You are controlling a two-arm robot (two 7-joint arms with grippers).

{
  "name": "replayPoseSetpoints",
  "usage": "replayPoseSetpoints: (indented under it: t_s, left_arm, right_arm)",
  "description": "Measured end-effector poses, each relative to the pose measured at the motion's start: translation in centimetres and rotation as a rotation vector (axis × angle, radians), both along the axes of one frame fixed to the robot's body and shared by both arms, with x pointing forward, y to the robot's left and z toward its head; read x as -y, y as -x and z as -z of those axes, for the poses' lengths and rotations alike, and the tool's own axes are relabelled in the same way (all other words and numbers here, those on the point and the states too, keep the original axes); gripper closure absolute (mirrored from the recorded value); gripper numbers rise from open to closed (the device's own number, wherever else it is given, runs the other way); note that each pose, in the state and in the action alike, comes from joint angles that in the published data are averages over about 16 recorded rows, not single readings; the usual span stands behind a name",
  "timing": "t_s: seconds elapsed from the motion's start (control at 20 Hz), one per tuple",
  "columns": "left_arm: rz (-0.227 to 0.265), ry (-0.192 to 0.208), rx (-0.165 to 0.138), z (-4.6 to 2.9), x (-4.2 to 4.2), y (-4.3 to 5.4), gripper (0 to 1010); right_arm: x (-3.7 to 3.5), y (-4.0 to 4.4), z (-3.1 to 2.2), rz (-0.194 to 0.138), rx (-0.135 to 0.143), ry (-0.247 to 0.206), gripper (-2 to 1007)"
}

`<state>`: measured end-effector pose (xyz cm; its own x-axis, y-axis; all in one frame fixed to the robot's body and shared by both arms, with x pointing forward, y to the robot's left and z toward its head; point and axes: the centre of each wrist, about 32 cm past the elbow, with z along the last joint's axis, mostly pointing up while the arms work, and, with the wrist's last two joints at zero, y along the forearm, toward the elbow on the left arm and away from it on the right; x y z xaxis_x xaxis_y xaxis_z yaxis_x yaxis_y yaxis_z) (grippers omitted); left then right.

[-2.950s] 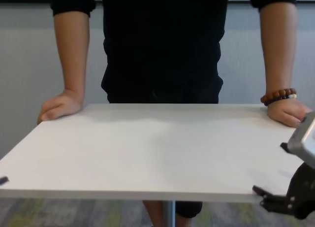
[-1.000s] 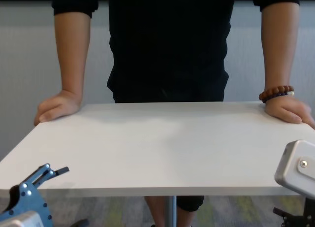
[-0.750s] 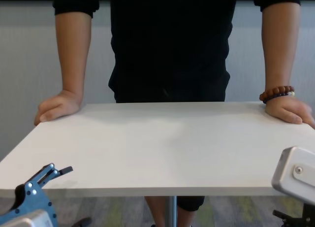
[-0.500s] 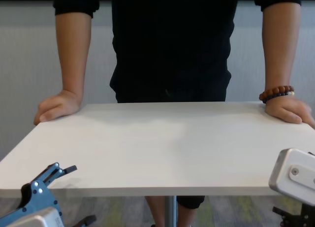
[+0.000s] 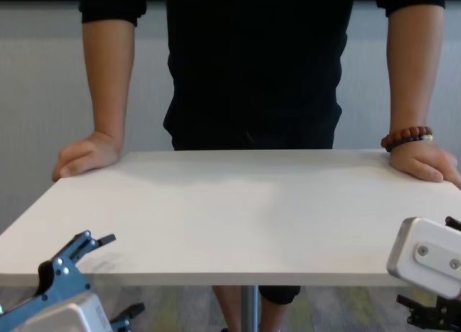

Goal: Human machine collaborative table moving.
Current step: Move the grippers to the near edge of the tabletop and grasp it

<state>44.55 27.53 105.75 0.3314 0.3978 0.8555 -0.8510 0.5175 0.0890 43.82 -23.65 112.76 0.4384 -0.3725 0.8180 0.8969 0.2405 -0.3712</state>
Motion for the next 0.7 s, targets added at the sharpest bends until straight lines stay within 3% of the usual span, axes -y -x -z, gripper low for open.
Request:
replayPoseSetpoints:
  t_s: [0.7]
  left_arm:
    - [-0.054,-0.003,0.029,0.30,0.16,-2.31,10]
  right_arm:
    - [0.19,-0.46,0.26,0.019,0.004,0.005,0]
